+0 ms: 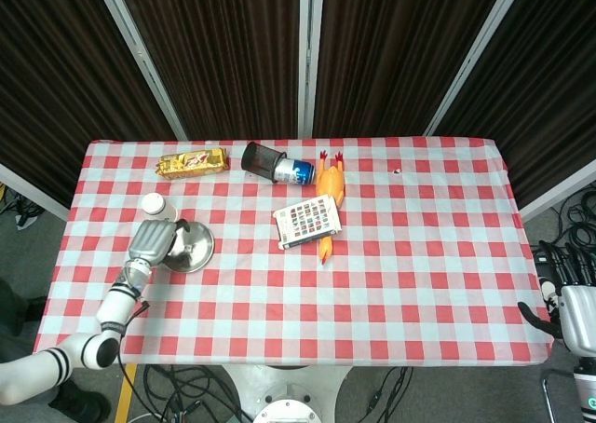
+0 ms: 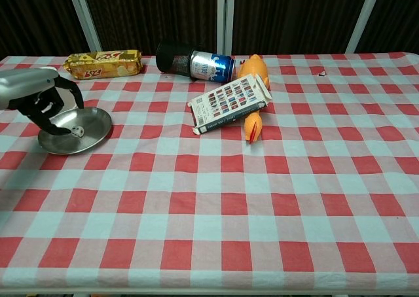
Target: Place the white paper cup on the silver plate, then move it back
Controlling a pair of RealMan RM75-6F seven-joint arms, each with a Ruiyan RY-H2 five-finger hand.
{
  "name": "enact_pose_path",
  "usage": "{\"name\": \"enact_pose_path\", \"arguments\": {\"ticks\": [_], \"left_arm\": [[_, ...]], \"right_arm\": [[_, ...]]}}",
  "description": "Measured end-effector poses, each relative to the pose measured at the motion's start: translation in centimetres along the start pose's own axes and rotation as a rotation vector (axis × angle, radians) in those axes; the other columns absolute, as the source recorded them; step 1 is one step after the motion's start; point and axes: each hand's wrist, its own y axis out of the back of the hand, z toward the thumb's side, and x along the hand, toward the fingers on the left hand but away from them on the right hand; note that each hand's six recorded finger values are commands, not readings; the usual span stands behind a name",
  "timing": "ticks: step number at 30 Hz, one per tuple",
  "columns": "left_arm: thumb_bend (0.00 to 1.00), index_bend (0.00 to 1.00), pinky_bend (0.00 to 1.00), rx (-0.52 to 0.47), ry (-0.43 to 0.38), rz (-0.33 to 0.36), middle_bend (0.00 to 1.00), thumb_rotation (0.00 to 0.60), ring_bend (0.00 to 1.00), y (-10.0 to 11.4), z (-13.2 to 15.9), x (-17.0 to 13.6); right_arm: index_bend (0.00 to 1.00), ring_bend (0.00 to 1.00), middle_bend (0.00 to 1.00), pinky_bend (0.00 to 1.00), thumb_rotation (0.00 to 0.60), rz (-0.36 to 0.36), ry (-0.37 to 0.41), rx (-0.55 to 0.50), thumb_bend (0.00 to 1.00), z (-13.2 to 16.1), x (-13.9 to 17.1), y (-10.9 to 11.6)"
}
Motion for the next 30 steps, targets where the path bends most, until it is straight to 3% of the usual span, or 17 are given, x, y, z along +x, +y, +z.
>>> {"name": "enact_pose_path", "arguments": {"ticks": [3, 6, 11, 15, 20, 26, 30], "left_arm": [[0.16, 0.34, 0.92, -0.029, 0.045, 0.055, 0.71, 0.6, 0.75, 1.7, -1.9, -0.8], [0.16, 0.34, 0.79, -0.093, 0.101, 0.095, 0.63, 0.6, 0.61, 2.8, -3.8, -1.2], [0.13, 0.32, 0.44, -0.198, 0.225, 0.126, 0.36, 0.6, 0.29, 3.4, -7.8, -1.2], [0.13, 0.27, 0.29, -0.279, 0.285, 0.138, 0.23, 0.536, 0.17, 3.2, -9.9, -0.8], [0.13, 0.26, 0.25, -0.413, 0.311, 0.14, 0.22, 0.455, 0.15, 2.5, -10.8, 0.2], [0.13, 0.26, 0.25, -0.645, 0.292, 0.088, 0.22, 0.438, 0.15, 1.6, -10.0, 1.9], [0.13, 0.26, 0.25, -0.689, 0.267, 0.052, 0.22, 0.437, 0.15, 1.2, -9.4, 3.1]], "right_arm": [[0.03, 0.0, 0.12, 0.0, 0.6, -0.005, 0.003, 0.0, 0.1, 0.0, 0.0, 0.1], [0.03, 0.0, 0.12, 0.0, 0.6, -0.007, 0.002, 0.0, 0.1, -0.1, 0.0, 0.1], [0.03, 0.0, 0.12, 0.0, 0.6, -0.003, -0.003, -0.003, 0.1, -0.2, 0.0, 0.0], [0.03, 0.0, 0.13, 0.0, 0.6, -0.005, -0.007, -0.001, 0.1, -0.3, 0.1, 0.1], [0.03, 0.0, 0.13, 0.0, 0.6, -0.009, -0.01, 0.001, 0.1, -0.4, 0.2, 0.3], [0.04, 0.0, 0.13, 0.0, 0.6, -0.008, -0.013, 0.002, 0.1, -0.3, 0.3, 0.3], [0.04, 0.0, 0.13, 0.0, 0.6, -0.006, -0.014, 0.002, 0.1, -0.3, 0.3, 0.2]]}}
